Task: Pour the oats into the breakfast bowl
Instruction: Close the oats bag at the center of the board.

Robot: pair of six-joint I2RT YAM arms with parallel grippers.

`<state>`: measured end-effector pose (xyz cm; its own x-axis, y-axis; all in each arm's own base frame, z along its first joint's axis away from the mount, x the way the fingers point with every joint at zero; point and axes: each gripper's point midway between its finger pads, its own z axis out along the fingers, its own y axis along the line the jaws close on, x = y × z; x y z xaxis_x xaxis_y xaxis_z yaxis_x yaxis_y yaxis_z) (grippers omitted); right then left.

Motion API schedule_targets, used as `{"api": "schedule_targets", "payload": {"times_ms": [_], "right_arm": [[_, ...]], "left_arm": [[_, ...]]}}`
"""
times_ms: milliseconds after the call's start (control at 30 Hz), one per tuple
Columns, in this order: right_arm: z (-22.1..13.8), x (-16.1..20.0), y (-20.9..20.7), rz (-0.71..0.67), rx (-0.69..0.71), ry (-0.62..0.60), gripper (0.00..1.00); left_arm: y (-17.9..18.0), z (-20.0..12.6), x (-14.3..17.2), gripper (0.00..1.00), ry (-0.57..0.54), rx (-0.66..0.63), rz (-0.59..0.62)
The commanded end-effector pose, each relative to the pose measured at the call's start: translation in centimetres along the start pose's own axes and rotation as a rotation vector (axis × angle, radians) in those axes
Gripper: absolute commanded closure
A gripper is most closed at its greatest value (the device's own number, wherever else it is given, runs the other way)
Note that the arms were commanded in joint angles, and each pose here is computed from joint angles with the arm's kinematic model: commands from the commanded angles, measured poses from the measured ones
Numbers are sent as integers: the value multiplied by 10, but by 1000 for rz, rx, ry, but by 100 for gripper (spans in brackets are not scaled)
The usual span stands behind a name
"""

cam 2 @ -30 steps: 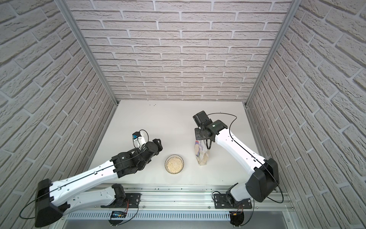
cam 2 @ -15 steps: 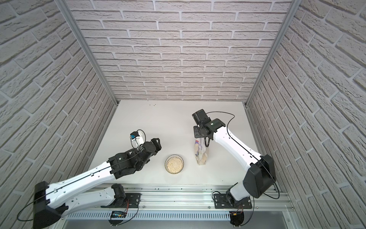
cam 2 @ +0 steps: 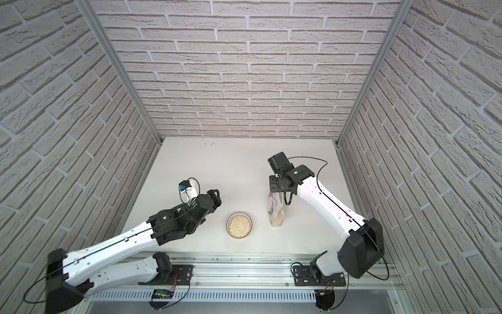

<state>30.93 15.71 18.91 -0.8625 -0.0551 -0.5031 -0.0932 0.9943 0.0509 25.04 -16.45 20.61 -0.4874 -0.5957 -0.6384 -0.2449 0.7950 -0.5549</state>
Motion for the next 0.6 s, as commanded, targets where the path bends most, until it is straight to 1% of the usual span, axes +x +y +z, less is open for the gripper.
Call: {"api": "schedule_targets", "payload": {"times_ms": [0,67,200,267,300,333,400,500,567], "right_arm": [[-13,18,0,-1,-44,22,51],[-16,24,-1,-6,-46,26,56],[-22,30,-3,-30,-41,29,68],[-24,31,-1,-47,-43,39,72],[-24,32,1,-60,-48,48,78],[-25,32,3,-72,-48,53,86],[-25,30,3,-91,-36,61,96],[-29,27,3,-115,-15,56,97],[-37,19,2,-136,26,-15,97]], "left_arm": [[-5,0,0,17,-3,18,-1],[-5,1,2,17,2,18,0],[-5,1,2,17,2,18,-2],[-5,1,3,17,3,18,-1],[-5,1,3,17,4,18,-2],[-4,1,3,17,4,18,-2],[-5,2,3,17,3,19,-3],[-6,1,2,17,2,21,-3],[-7,1,2,17,3,23,-1]]}}
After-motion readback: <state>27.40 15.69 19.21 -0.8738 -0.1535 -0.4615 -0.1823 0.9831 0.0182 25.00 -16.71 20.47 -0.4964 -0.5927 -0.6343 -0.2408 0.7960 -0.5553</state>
